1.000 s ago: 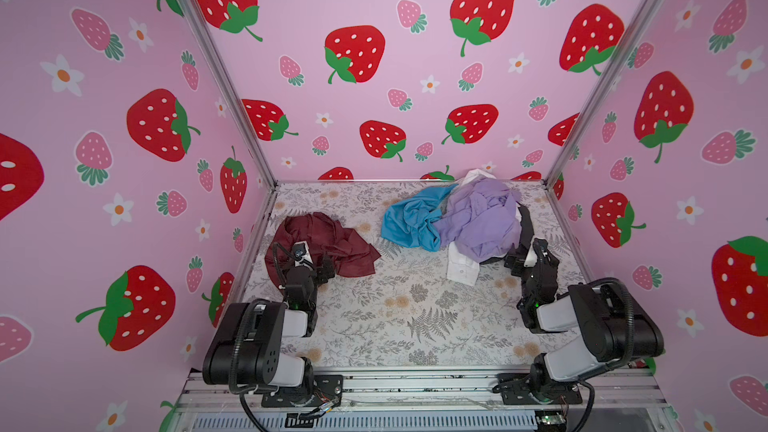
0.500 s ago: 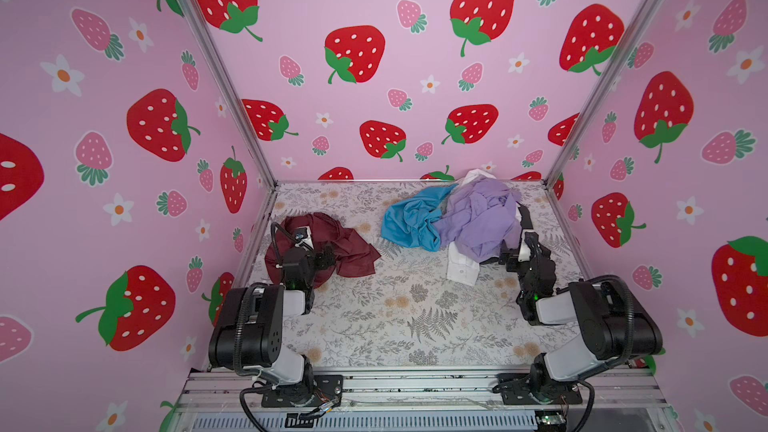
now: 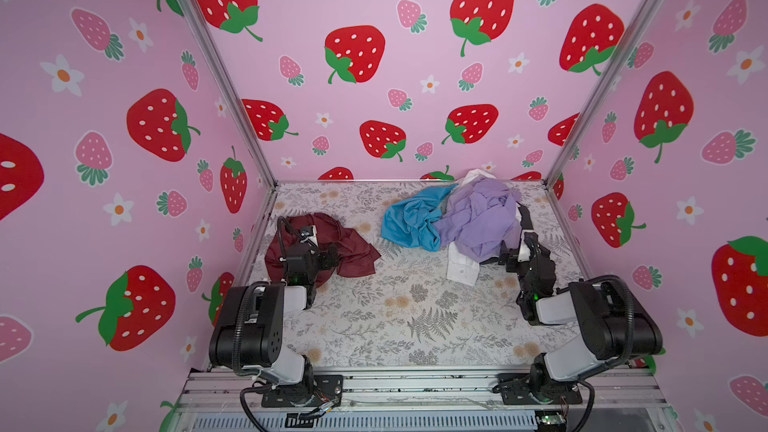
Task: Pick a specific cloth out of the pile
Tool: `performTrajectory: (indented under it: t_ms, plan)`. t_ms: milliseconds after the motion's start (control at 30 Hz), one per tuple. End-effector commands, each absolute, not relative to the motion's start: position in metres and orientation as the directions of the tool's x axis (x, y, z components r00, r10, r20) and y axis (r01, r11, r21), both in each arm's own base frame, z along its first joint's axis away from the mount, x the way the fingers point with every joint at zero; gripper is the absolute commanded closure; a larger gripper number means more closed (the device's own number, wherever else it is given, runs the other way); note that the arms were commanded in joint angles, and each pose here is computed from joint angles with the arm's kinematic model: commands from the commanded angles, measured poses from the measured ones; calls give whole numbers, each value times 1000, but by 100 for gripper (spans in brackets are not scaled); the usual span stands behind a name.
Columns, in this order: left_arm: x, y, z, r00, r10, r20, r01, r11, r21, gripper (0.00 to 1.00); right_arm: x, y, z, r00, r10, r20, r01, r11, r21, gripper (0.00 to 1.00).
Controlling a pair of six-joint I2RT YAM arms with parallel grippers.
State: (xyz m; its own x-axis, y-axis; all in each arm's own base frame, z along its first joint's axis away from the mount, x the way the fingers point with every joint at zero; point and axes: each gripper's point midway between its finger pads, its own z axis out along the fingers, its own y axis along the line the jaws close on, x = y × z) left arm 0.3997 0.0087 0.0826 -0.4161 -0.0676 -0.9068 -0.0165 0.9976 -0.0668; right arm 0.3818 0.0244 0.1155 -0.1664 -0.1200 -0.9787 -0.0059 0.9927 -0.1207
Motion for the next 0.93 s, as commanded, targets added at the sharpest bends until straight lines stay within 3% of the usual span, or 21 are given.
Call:
performTrajectory:
  t_ms: [0,900]
  plan:
    - [404,7,85,-415,-52,-908,-8,999,-54,1,385,24,119,-153,-137,-979,-10,990,-137,0]
    - [404,7,85,-418,-44,-907,-17,999,-40,1,385,24,120,-152,-138,-979,-11,990,-138,0]
